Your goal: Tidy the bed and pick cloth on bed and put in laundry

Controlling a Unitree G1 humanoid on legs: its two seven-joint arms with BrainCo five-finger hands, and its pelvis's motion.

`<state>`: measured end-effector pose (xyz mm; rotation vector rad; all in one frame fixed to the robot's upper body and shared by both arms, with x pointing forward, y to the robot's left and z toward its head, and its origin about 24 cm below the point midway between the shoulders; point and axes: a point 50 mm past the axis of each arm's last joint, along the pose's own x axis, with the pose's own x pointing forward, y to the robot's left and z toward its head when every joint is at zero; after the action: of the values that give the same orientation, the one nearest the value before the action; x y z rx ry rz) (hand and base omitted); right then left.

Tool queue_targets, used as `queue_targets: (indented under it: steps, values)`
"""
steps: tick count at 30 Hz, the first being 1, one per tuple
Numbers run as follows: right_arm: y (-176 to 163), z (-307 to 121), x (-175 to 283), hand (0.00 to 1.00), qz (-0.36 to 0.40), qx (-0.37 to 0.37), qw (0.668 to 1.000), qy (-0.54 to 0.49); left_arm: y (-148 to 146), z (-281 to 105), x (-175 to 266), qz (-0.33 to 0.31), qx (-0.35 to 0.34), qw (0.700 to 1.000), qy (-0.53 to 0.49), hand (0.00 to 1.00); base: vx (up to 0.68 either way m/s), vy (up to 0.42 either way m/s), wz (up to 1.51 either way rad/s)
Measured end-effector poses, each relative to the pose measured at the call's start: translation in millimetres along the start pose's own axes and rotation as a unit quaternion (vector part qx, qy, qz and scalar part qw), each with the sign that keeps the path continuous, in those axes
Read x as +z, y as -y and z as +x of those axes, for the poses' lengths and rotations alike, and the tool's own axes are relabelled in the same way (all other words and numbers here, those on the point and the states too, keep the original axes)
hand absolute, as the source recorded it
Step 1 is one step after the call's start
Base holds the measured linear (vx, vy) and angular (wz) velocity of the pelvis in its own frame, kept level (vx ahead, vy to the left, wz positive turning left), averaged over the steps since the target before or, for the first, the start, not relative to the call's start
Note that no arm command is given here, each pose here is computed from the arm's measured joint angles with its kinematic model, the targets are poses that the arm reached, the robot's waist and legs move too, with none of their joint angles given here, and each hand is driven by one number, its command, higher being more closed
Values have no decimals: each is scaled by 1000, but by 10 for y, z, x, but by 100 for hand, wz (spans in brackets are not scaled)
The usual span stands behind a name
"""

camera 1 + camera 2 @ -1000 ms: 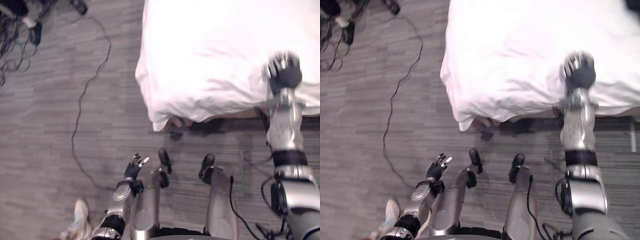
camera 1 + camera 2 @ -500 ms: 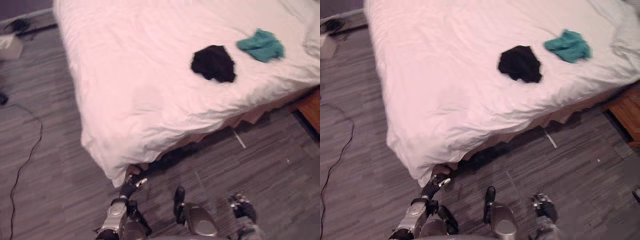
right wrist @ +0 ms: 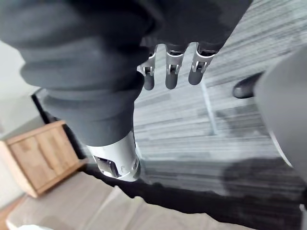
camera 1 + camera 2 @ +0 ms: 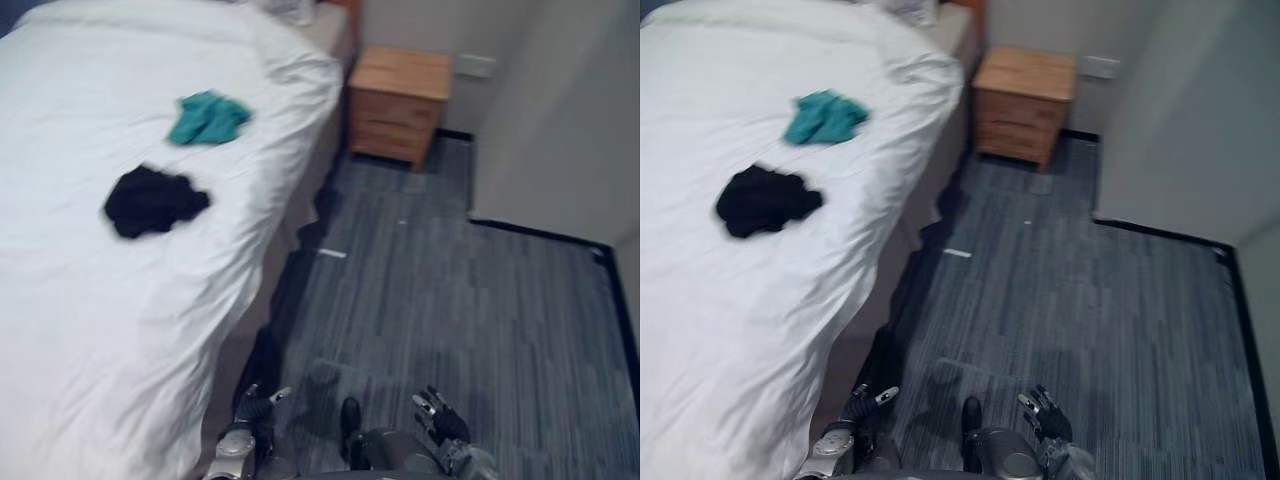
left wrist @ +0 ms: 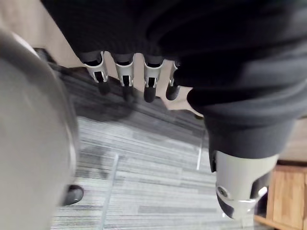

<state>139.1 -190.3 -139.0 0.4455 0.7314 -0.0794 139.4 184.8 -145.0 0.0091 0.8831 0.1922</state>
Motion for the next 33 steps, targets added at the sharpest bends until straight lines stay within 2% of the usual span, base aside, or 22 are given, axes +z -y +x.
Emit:
queue_targets:
  steps: [5,9,12,14,19,23,24,26,33]
  values:
    - [-96,9,-53,0,-47,25,998,-15,-4,11,31,-6,1,1000,9,0,82,171,-171]
    - [-63,-31,-154,0,-71,22,996,-45,125,38,120,4,-20,1000,23,0,104,153,-7]
    - [-111,41,-39,0,-80,30,996,-30,-9,27,33,20,-6,1000,6,0,152,72,12]
    - [-47,-18,-125,0,-67,15,997,-36,-79,-1,-49,30,0,1000,-6,0,298,7,69]
    - [-18,-17,-98,0,-61,6,998,-27,-90,2,-72,21,-22,999,-24,0,399,-143,32]
    - [45,-7,-66,0,-69,-26,997,-36,-46,-59,-264,-28,-26,997,-70,0,608,-325,22]
    - [64,0,-46,0,-77,-30,996,-42,-3,-51,-221,-57,-24,996,-59,0,543,-314,39]
    - [105,17,24,0,-95,-28,994,-48,51,-26,-151,-71,-24,996,-50,0,503,-224,35]
    - [-37,55,-22,0,-117,18,991,-63,52,-13,-47,-44,-31,998,-13,0,552,-123,14]
